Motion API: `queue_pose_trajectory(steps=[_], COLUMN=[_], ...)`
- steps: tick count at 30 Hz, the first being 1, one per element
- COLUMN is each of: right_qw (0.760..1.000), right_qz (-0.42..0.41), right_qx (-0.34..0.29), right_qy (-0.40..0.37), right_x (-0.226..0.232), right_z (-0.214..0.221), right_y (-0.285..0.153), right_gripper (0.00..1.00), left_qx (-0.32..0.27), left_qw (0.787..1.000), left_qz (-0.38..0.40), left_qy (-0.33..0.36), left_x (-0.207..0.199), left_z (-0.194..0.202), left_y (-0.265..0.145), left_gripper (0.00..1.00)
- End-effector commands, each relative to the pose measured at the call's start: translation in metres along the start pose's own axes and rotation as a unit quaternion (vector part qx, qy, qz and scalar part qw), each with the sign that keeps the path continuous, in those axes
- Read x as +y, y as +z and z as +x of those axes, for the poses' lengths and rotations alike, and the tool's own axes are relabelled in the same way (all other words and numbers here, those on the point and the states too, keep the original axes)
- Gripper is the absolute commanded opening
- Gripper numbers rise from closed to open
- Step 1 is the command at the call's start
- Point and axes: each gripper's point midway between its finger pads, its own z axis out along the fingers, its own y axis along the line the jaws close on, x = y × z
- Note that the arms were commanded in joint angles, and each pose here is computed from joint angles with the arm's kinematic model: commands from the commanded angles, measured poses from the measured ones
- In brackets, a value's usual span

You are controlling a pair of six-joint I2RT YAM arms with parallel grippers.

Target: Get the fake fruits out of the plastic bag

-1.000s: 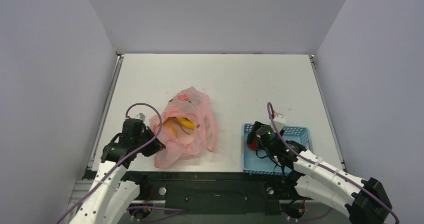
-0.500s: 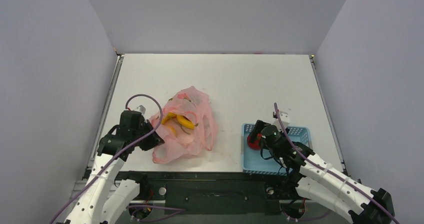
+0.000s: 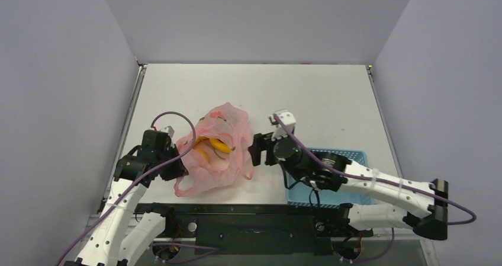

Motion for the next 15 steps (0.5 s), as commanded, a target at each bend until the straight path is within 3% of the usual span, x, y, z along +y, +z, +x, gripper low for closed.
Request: queue_pose_trajectory(steps=[1,4,7,15], right_qw=[0.992,0.984,0.977,0.971], right_qz=[-0.091,-0.145,-0.16,-0.158], right_qx=[0.015,0.014,0.047,0.062], right_qy=[-0.086,-0.103,-0.131,-0.17], right_x=[0.086,0.142,0.172,0.2], right_z=[0.003,-0.001,0.024,0.055], right_y=[0.034,0.049,0.082,0.134], right_gripper=[0.7,0.6,0.48,0.42], left_qx=[-0.014,-0.014,-0.005,0.002], left_qw=[1.0,1.0,1.0,1.0], left_qz=[0.011,0.01,0.0,-0.03], left_qy=[0.015,0.006,0.001,-0.008], left_x=[-0.003,-0.001,0.004,0.014], left_z=[-0.002,0.003,0.009,0.015], left_y=[-0.009,-0.013,-0.019,-0.037], left_gripper=[0.0,0.0,0.0,0.0])
